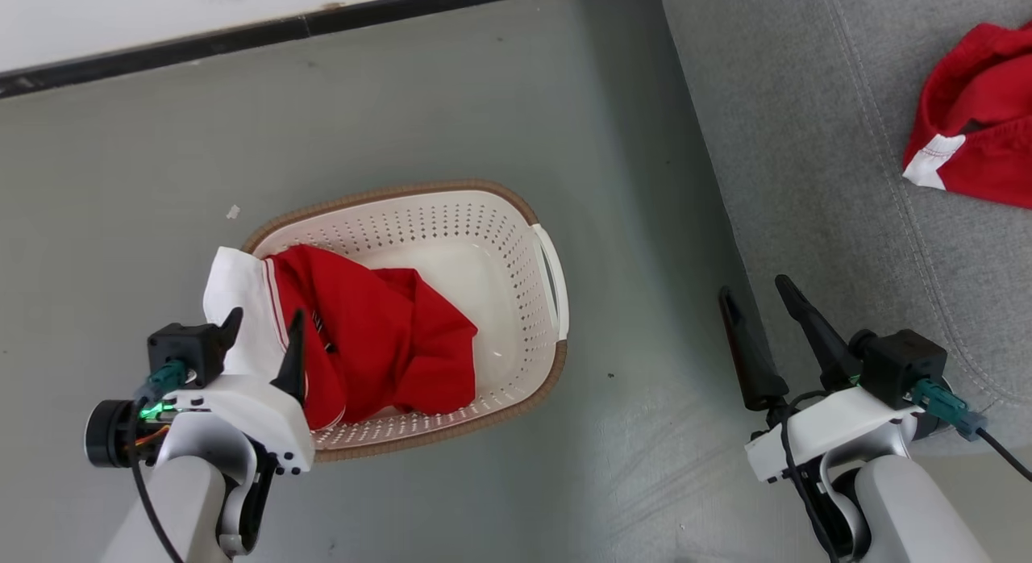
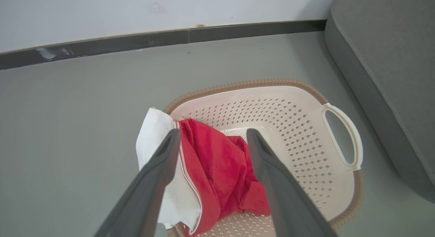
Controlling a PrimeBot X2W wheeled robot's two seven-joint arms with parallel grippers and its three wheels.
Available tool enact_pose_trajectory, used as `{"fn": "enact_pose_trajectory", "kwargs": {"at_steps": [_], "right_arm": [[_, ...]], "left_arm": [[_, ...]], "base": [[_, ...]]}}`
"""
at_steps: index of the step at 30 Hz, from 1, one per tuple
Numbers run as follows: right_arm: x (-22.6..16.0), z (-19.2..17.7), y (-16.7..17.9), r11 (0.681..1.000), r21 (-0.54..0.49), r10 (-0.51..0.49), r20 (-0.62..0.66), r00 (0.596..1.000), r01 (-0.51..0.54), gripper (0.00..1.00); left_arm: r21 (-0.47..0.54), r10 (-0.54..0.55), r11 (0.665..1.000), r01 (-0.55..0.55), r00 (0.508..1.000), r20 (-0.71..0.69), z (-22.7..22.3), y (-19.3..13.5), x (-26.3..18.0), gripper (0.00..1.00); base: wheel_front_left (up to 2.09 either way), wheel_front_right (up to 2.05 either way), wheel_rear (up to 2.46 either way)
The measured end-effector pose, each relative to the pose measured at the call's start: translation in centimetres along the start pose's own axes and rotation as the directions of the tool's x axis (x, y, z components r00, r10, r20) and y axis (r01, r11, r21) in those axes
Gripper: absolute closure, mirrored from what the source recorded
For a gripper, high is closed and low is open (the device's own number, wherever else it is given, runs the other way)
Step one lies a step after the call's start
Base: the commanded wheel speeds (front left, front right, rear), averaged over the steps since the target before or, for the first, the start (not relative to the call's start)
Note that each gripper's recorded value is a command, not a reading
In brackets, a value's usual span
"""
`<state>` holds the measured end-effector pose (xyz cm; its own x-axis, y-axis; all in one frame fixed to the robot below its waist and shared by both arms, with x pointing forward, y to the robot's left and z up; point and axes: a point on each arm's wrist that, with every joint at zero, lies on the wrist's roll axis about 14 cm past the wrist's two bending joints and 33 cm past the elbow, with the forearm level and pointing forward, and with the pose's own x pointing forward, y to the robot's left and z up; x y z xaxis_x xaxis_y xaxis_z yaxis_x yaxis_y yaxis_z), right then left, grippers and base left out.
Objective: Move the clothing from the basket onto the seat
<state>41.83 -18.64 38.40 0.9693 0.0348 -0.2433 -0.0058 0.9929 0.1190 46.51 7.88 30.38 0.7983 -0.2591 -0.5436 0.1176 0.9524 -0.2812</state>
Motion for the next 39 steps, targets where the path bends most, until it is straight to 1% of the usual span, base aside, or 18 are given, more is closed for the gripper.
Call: {"fn": "enact_pose_trajectory", "kwargs": {"at_steps": [3,5,8,15,30,39], "right_arm": [[0.3,-0.4,-0.1,1.000,-0.001,0.000,-0.010,1.000,0.000,0.00],[0.7,-0.8,0.0,1.000,0.000,0.005,-0.019,1.000,-0.005,0.00],[0.8,-1.5,0.1,1.000,0.004,0.009,-0.038,0.999,-0.008,0.00],[1.7,-1.9,-0.2,1.000,-0.003,0.005,-0.044,0.999,-0.005,0.00],[3.5,-1.6,-1.6,0.999,-0.029,-0.022,-0.019,1.000,0.021,0.00],[3.7,-2.9,-1.8,0.999,-0.034,-0.024,-0.049,0.998,0.023,0.00]], "left_arm": [[0.016,-0.028,0.999,0.028,0.999,-0.015,-0.6,-0.9,0.5,0.00],[0.022,-0.073,0.997,0.074,0.996,-0.055,-1.8,-2.3,0.9,0.00],[0.038,-0.094,0.995,0.096,0.993,-0.072,-2.6,-3.2,1.3,0.00],[0.027,-0.101,0.994,0.104,0.991,-0.087,-3.2,-3.4,2.8,0.00],[0.019,-0.090,0.996,0.093,0.987,-0.133,-5.1,-2.6,5.8,0.00],[0.012,-0.087,0.996,0.090,0.980,-0.178,-6.7,-2.4,7.4,0.00]], "base": [[0.00,0.00,0.00],[0.00,0.00,0.00],[0.00,0.00,0.00],[0.00,0.00,0.00],[0.00,0.00,0.00],[0.00,0.00,0.00]]}}
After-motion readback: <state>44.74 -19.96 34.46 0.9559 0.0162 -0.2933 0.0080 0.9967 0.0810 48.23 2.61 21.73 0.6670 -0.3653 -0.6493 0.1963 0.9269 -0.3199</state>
